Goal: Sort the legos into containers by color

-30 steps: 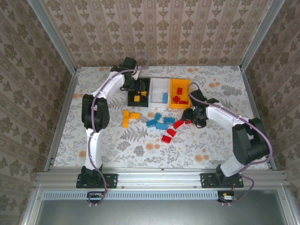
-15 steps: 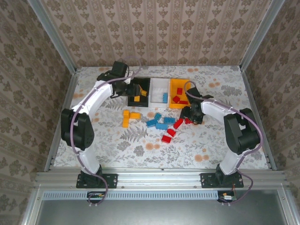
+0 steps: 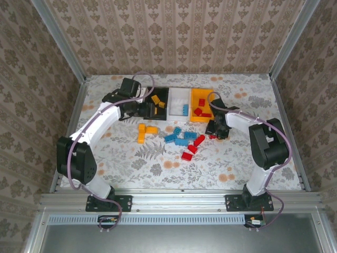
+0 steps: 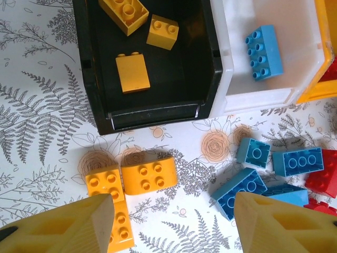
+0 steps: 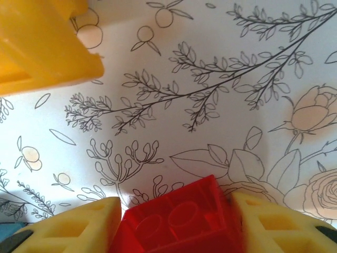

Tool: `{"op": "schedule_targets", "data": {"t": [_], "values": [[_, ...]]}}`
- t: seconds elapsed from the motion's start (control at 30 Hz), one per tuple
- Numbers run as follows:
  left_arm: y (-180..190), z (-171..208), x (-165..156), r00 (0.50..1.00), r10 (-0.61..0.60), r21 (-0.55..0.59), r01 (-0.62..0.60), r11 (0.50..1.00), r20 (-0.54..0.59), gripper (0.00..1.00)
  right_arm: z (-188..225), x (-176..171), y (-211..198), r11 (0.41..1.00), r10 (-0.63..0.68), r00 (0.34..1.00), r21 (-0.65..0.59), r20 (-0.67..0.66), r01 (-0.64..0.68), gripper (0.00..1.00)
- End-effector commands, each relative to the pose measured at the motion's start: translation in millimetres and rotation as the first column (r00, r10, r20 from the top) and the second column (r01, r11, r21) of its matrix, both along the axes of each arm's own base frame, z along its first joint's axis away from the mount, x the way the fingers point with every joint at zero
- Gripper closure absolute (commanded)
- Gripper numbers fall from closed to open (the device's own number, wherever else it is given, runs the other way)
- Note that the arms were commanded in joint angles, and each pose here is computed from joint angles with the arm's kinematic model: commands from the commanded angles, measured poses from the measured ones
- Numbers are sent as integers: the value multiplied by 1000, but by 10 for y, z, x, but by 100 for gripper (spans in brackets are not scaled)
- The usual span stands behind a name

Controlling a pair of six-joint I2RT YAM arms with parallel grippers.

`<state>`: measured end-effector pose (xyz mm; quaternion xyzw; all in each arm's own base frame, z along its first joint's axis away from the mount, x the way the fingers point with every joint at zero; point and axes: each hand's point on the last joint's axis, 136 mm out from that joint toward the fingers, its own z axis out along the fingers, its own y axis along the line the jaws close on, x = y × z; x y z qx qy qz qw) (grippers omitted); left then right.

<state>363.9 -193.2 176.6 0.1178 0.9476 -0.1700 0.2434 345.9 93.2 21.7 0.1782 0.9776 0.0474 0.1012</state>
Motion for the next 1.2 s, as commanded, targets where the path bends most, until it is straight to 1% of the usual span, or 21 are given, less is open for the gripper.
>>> {"op": "schedule_targets", "data": {"t": [0.0,0.17,0.3,0.43,0.6,0.7,0.87,1.03,1.17], "values": [[42,42,-35,1000,23,-9,-23,1000,18,37,77,-78,-115,1000,-2,1000,-27,11,2,61],[77,50,-94,999,28,-11,-28,1000,22,37,323,-114,-148,1000,8,998,-27,59,-7,60],[110,18,-156,999,32,-11,-31,999,17,36,616,-35,-134,1000,20,992,-20,121,-18,58],[155,-37,-224,999,45,-18,-45,999,10,36,900,171,-72,999,43,984,-11,175,-42,57],[226,-137,-340,998,60,-16,-60,998,-15,35,1111,580,32,997,79,973,-19,216,-77,57],[281,-200,-422,997,74,-18,-74,997,-27,34,1117,866,107,995,102,971,-24,215,-99,57],[349,-363,-593,993,95,-23,-96,995,-68,33,1011,1299,273,992,121,970,-1,212,-124,57],[408,-489,-738,989,109,-17,-112,994,-96,32,850,1610,341,991,135,971,-10,197,-135,57],[454,-539,-804,988,117,-5,-118,993,-103,31,747,1774,370,990,143,972,-21,185,-142,57]]}}
